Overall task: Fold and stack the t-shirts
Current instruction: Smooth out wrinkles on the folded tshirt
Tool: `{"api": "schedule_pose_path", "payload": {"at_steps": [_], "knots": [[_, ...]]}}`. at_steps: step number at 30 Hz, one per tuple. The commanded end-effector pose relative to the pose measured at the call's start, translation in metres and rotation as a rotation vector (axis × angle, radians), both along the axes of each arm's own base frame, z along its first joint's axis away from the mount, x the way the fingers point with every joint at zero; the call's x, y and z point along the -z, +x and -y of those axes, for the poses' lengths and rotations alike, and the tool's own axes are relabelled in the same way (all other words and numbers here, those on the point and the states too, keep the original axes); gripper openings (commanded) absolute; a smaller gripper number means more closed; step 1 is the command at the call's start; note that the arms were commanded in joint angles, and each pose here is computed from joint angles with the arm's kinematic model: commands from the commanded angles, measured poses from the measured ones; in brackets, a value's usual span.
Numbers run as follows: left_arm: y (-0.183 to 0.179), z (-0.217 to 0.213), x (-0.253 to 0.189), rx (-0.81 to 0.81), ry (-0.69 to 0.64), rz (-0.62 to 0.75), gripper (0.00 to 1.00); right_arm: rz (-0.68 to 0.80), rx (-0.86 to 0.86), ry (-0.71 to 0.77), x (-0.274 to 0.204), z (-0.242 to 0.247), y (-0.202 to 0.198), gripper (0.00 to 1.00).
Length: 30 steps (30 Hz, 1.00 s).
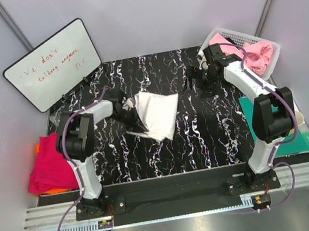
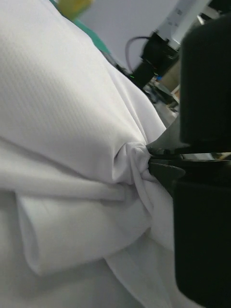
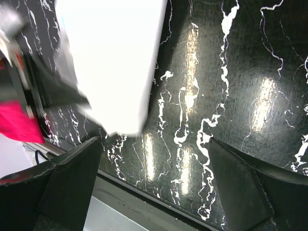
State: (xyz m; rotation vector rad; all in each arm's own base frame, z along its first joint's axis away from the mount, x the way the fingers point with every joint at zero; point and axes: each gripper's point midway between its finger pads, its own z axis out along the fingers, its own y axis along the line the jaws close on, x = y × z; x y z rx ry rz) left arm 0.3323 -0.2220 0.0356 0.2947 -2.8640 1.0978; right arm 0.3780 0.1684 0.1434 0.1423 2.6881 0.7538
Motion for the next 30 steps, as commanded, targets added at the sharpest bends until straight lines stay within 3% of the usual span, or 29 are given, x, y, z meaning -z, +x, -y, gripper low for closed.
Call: {"api": "schedule_pose_path", "payload": {"at_steps": [1,3,4,5,7,8,12,14,15,18,20,30], "knots": [[-0.086,0.000,-0.024,0.097,-0.009,-0.080,0.09,0.061,-0.009,0.044,-0.022,-0.004,-0.001,1.00],[-0.095,-0.005,-0.031,0.115,0.010,-0.068,0.33,0.056,-0.010,0.046,-0.019,-0.004,-0.001,1.00],[-0.086,-0.007,-0.047,0.134,0.021,0.010,0.65,0.046,-0.010,0.049,-0.017,-0.005,-0.002,1.00],[-0.087,-0.010,-0.056,0.144,0.039,0.022,0.79,0.040,-0.009,0.057,-0.015,-0.006,-0.001,1.00],[-0.077,-0.011,-0.083,0.177,0.063,0.135,0.96,0.023,-0.017,0.075,-0.012,-0.009,-0.002,1.00],[-0.078,-0.014,-0.091,0.186,0.075,0.146,0.99,0.019,-0.017,0.083,-0.012,-0.011,-0.001,1.00],[-0.051,-0.018,-0.114,0.218,0.126,0.291,0.99,0.019,-0.017,0.096,-0.013,-0.012,-0.003,1.00],[-0.041,-0.016,-0.105,0.252,0.136,0.301,0.93,0.010,-0.014,0.101,-0.011,-0.013,-0.004,1.00],[-0.033,-0.014,-0.105,0.262,0.137,0.315,0.73,0.009,-0.011,0.104,-0.011,-0.013,-0.005,1.00],[-0.015,-0.015,-0.074,0.316,0.182,0.290,0.46,0.001,-0.012,0.107,-0.009,-0.014,-0.008,1.00],[-0.008,-0.019,-0.063,0.340,0.215,0.289,0.36,-0.006,-0.008,0.112,-0.008,-0.014,-0.009,1.00],[-0.002,-0.014,-0.031,0.365,0.216,0.223,0.51,-0.023,0.006,0.113,-0.007,-0.012,-0.018,1.00]]}}
